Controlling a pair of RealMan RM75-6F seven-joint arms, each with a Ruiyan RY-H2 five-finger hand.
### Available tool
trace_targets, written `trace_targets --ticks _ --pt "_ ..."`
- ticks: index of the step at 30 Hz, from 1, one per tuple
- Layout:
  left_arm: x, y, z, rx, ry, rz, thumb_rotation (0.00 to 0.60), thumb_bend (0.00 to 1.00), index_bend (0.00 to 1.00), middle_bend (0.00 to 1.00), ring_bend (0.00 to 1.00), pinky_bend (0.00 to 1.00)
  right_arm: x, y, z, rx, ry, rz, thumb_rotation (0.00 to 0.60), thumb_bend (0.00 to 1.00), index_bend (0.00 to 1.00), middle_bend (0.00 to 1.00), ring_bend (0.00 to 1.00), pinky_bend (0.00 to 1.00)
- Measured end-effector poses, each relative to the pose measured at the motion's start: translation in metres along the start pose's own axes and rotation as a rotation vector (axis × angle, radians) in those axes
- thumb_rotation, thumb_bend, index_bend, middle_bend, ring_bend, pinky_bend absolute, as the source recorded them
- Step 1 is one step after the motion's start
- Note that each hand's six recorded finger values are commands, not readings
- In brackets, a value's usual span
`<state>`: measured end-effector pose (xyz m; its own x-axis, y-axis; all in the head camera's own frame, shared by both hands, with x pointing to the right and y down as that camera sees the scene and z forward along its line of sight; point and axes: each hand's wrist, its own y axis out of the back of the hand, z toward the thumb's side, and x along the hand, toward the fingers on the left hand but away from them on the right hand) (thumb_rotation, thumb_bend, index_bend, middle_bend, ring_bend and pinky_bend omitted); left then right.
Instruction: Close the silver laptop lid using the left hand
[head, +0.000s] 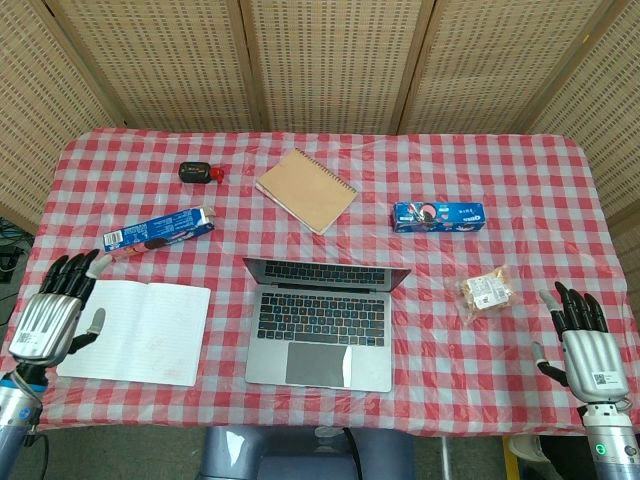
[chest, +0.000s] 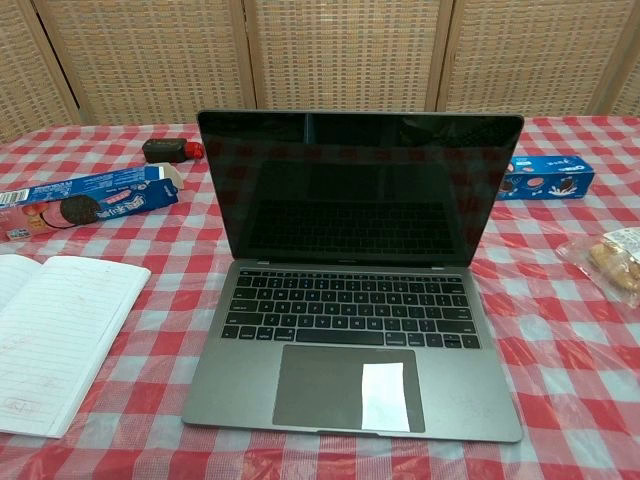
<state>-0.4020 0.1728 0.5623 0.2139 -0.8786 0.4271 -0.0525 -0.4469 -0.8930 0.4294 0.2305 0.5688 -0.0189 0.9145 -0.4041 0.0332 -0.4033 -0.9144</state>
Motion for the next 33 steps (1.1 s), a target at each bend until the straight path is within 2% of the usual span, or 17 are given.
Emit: trace_targets --ticks 4,7,11,16,22,27,33 --pt "0.030 0.020 0.034 -0.013 -0.136 -0.012 0.600 0.92 0.02 0.00 0.00 0.00 -0.002 -0.002 -0.004 0.001 -0.016 0.008 0.600 0.63 0.00 0.00 0.00 0.00" --pt "0.047 0.034 0.055 -0.004 -0.207 -0.009 0.600 1.00 0.04 0.00 0.00 0.01 -0.005 -0.005 -0.008 0.002 -0.030 0.017 0.600 0.63 0.00 0.00 0.00 0.00" --pt "0.063 0.045 0.075 0.002 -0.262 -0.029 0.600 1.00 0.06 0.00 0.00 0.02 -0.008 -0.007 -0.013 0.001 -0.043 0.026 0.600 0.62 0.00 0.00 0.00 0.00" --pt "0.086 0.049 0.100 0.005 -0.314 -0.092 0.600 1.00 0.09 0.00 0.00 0.04 -0.010 -0.010 -0.016 -0.007 -0.049 0.040 0.600 0.61 0.00 0.00 0.00 0.00" --pt "0.114 0.052 0.130 -0.004 -0.344 -0.151 0.600 1.00 0.10 0.00 0.00 0.05 -0.011 -0.011 -0.019 -0.016 -0.054 0.047 0.600 0.61 0.00 0.00 0.00 0.00" --pt "0.130 0.052 0.152 -0.033 -0.360 -0.170 0.600 1.00 0.12 0.00 0.00 0.10 -0.012 -0.010 -0.022 -0.028 -0.064 0.049 0.600 0.61 0.00 0.00 0.00 0.00" --pt "0.148 0.047 0.186 -0.045 -0.397 -0.191 0.600 1.00 0.14 0.00 0.00 0.11 -0.013 -0.009 -0.028 -0.045 -0.078 0.056 0.600 0.60 0.02 0.00 0.00 0.00"
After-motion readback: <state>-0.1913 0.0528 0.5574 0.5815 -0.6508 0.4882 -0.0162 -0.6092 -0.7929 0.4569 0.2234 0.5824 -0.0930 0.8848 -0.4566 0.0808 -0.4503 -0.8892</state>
